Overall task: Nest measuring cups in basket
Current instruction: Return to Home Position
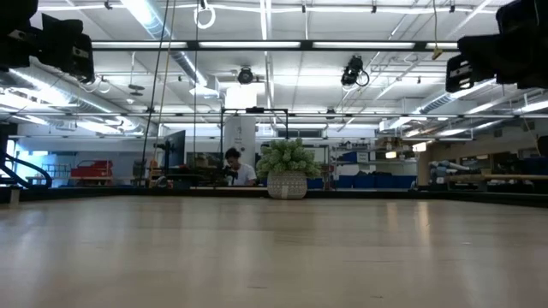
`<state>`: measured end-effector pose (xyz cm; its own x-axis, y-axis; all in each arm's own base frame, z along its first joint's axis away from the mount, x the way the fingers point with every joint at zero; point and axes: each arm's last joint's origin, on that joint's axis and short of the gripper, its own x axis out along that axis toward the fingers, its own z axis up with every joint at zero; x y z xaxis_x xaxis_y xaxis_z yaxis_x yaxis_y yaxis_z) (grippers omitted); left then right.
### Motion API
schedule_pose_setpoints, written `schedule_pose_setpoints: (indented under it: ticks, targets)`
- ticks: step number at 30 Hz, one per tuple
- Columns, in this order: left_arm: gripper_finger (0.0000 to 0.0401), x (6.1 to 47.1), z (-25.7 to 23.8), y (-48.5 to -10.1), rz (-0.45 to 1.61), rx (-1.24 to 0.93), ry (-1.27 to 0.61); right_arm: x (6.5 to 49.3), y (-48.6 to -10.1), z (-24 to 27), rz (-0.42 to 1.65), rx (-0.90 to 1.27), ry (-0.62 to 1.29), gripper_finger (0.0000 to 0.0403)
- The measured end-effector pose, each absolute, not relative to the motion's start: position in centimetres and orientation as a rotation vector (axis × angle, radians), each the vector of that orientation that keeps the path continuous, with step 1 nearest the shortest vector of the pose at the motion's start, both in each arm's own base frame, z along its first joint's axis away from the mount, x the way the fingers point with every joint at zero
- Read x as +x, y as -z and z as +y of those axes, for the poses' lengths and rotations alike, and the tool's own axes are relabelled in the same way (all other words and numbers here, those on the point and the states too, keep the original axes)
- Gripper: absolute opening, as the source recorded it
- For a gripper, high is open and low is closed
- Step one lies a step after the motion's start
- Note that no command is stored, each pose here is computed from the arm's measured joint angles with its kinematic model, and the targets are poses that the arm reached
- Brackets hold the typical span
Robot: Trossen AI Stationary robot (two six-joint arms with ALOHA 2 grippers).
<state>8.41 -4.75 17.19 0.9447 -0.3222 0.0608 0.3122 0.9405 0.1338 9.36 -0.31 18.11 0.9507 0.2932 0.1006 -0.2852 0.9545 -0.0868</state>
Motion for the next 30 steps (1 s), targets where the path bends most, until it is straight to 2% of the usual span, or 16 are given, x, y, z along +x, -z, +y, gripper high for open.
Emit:
schedule_pose_setpoints:
  ticks: [13,21,30]
  targets:
    - [0.0206,8.42,-4.75,-17.12,-0.076,0.116,0.324,9.74,-17.0,-0.42,-0.067,-0.195,-0.277,0.0014]
    - [0.0206,8.42,-4.74,-17.35,-0.066,-0.105,0.327,9.74,-17.01,-0.42,-0.048,-0.053,-0.281,0.0014]
    - [0.0206,8.39,-4.72,-17.62,-0.088,-0.14,0.329,9.74,-17.01,-0.41,-0.044,-0.024,-0.282,0.0014]
